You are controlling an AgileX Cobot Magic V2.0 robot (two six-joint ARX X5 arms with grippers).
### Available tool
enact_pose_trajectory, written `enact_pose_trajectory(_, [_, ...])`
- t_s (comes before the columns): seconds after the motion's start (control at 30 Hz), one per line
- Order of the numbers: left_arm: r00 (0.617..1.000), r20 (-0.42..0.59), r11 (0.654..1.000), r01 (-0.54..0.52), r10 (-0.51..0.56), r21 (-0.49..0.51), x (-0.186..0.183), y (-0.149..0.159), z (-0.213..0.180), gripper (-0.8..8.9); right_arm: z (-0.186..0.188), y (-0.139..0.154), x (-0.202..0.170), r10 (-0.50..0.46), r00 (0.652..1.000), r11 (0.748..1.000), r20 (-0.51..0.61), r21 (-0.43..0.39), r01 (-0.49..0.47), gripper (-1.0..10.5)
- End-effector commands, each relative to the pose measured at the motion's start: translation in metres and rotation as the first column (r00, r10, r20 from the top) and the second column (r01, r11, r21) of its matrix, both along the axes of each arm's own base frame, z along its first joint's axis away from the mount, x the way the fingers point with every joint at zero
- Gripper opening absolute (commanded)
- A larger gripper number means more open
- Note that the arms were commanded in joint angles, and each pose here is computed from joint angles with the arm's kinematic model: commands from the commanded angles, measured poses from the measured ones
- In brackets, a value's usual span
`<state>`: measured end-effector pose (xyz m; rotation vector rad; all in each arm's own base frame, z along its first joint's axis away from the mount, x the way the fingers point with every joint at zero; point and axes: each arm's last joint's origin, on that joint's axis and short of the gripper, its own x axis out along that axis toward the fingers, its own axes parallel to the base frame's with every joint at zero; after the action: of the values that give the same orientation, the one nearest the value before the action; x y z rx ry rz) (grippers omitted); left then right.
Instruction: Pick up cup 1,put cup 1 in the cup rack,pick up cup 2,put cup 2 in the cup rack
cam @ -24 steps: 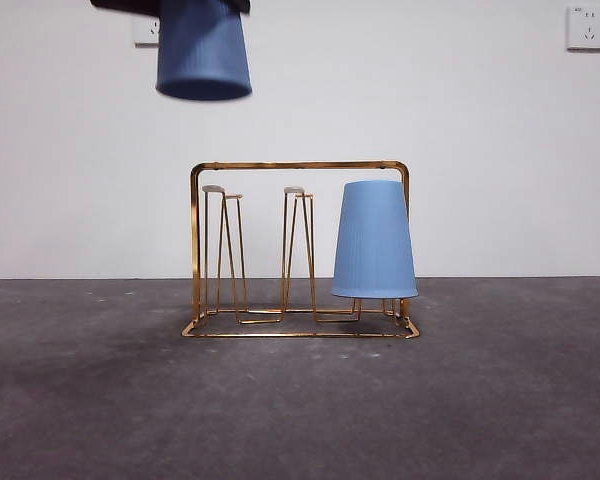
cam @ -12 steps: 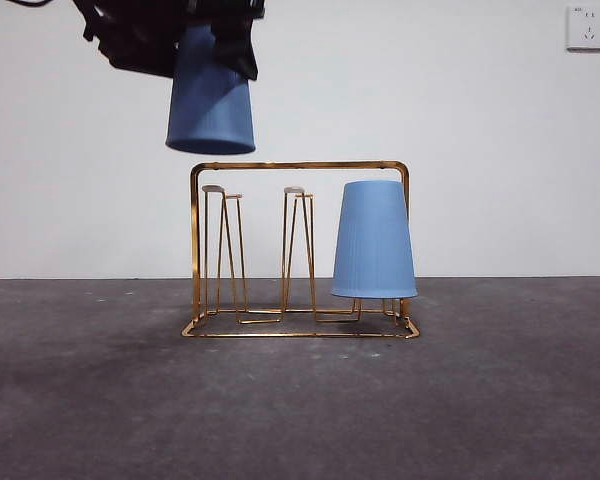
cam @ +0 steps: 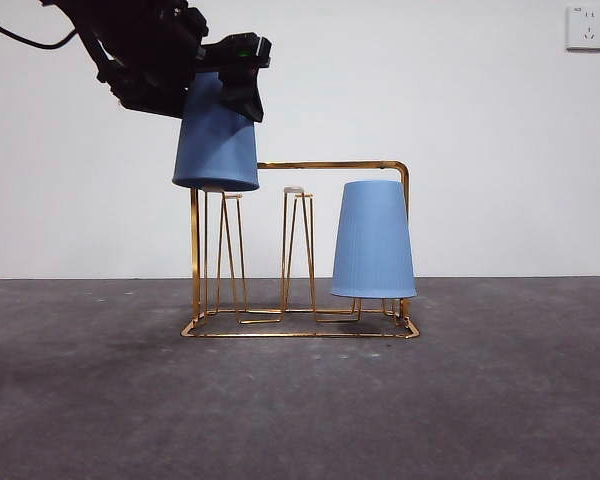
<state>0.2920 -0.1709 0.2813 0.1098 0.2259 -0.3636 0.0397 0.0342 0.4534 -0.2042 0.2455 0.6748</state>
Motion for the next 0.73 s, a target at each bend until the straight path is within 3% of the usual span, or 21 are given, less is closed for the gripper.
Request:
enact_pose_trajectory(0.03, [1.000, -0.014, 1.000, -0.004, 0.004, -0.004, 0.004, -0.001, -0.007, -0.06, -0.002, 0.001, 0.001, -0.005, 1.000, 1.000, -0.011, 0.005, 0.005, 1.6])
enact_pose_trajectory(0.73, [0.985, -0.172, 0.999, -0.011, 0.020, 0.051, 0.017, -0.008, -0.050, -0.06, -0.002, 0.001, 0.001, -0.012, 1.000, 1.000, -0.015, -0.002, 0.012, 1.6])
